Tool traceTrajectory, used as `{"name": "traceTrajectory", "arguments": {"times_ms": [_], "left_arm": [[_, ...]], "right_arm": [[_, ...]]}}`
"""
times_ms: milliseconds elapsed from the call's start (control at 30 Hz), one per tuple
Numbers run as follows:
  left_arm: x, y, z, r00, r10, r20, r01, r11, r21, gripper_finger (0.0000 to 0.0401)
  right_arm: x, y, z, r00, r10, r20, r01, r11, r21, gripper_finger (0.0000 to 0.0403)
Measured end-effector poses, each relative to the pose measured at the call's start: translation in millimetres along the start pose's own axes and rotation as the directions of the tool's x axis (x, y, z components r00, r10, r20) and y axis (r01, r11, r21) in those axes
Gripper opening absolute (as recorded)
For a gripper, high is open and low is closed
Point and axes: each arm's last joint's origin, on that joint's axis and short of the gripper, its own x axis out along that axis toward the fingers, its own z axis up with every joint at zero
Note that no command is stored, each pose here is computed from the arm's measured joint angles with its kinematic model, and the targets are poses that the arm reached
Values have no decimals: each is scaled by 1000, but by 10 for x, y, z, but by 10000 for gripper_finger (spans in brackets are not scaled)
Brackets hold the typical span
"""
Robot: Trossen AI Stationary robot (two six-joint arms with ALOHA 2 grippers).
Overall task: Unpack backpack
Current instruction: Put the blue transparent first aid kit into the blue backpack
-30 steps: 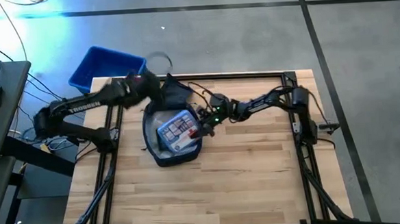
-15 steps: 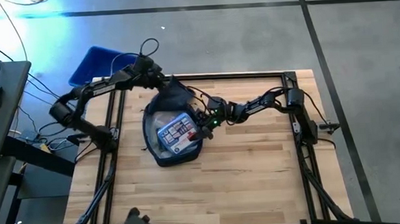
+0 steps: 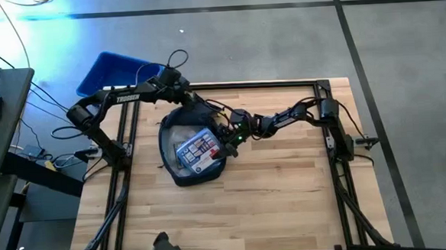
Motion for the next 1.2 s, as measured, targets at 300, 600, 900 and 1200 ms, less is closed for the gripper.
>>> {"name": "traceTrajectory", "arguments": {"times_ms": [300, 600, 900, 1200], "left_arm": [[-519, -755, 118, 982, -57, 179, 21, 980, 197, 0], [-980, -1350, -33, 953, -198, 228, 111, 932, 344, 0], [-907, -1533, -276, 980, -193, 50, 152, 888, 434, 1], [-1023, -1962, -651, 978, -201, -58, 192, 754, 628, 1]], "right_arm": [[-111, -115, 6, 999, -9, -44, 11, 999, 39, 139], [-275, -267, 74, 998, -58, -20, 59, 997, 48, 139], [-265, -263, 63, 998, -64, -24, 65, 997, 50, 139], [-263, -268, 50, 997, -70, -33, 71, 996, 44, 139]]}}
